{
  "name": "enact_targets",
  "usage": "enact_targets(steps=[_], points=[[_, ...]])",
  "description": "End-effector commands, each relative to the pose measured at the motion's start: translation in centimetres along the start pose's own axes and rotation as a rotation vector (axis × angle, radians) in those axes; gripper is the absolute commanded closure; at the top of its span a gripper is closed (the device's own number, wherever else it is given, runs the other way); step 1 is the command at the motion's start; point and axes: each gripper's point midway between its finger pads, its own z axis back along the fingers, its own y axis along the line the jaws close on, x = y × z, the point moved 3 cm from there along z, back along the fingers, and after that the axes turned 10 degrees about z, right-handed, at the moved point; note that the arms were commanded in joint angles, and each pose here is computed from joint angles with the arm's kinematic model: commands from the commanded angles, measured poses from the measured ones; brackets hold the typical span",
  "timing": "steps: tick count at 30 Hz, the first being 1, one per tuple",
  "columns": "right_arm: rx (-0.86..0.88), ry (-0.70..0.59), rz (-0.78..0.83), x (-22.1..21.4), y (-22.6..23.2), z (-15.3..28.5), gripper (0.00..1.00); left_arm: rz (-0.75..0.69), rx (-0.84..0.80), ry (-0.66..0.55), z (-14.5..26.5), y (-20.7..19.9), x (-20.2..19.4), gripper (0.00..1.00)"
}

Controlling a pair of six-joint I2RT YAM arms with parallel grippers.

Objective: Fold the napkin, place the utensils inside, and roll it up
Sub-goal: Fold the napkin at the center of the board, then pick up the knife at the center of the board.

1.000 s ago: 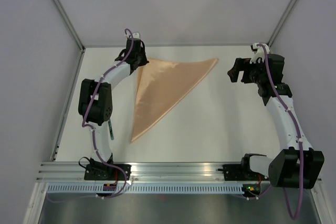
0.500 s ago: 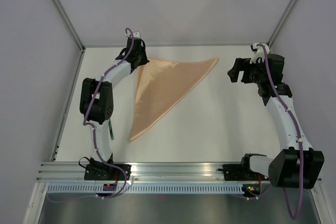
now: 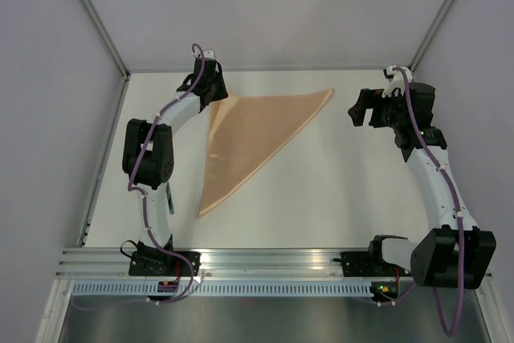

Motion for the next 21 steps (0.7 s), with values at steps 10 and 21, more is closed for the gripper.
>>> enact_targets(steps=[10, 21], points=[[0.017, -0.024, 0.006, 0.9, 0.3, 0.3, 0.02, -0.023, 0.048, -0.097, 2.7, 0.7, 2.7, 0.24], [0.047, -0.044, -0.002, 1.2, 1.0, 0.9, 0.02, 0.194, 0.320, -0.208, 13.9, 8.9, -2.3, 0.18]])
